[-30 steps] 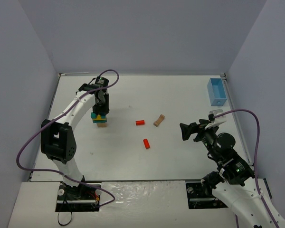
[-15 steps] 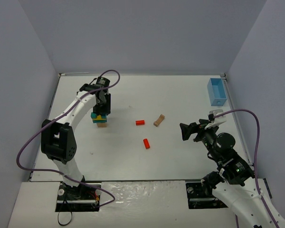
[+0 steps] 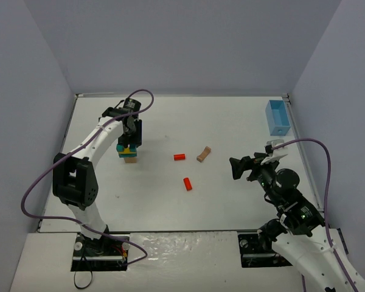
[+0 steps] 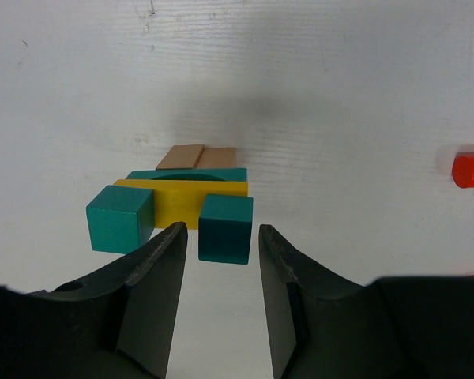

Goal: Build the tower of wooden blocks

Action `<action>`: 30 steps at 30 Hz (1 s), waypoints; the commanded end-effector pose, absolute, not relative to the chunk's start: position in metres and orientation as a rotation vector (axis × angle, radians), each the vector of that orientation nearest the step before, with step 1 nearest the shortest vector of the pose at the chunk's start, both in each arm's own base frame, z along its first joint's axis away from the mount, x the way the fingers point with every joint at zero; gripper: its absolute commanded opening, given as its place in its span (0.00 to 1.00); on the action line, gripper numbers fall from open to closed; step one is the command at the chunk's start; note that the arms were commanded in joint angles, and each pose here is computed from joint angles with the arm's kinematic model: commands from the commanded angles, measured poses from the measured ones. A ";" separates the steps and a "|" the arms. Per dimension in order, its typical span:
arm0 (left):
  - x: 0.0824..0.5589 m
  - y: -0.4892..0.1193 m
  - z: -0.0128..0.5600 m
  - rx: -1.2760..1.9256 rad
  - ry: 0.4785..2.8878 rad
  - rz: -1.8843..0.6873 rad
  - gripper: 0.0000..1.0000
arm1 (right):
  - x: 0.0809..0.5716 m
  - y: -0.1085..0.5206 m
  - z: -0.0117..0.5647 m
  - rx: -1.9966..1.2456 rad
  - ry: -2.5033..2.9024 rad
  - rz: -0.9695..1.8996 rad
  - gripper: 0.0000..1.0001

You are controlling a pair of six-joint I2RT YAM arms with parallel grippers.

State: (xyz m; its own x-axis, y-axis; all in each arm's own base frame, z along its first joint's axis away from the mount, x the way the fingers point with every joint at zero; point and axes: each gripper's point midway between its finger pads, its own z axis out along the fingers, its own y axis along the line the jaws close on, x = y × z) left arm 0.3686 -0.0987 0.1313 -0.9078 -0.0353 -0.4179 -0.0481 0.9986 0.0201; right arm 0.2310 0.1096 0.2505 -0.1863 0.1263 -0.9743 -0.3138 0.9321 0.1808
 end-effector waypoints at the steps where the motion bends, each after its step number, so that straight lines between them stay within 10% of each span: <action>1: 0.376 -0.104 0.179 -0.071 2.564 0.012 0.38 | 0.246 0.112 0.258 -0.084 1.697 0.394 1.00; 14: 0.336 -0.098 0.256 0.062 2.345 -0.083 0.38 | 0.294 0.144 0.190 0.078 2.013 0.379 0.97; 30: 0.245 -0.087 0.216 0.074 2.331 -0.240 0.38 | 0.378 0.180 0.115 0.366 2.185 0.163 0.80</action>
State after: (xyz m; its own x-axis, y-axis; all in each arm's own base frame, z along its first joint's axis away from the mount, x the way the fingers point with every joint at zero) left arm 0.2519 -0.0826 0.2150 -0.7259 0.0151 -0.6877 0.1116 0.9891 -0.0961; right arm 0.3390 0.1655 0.0980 -0.6572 0.2337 -0.7166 0.1151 0.9707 0.2110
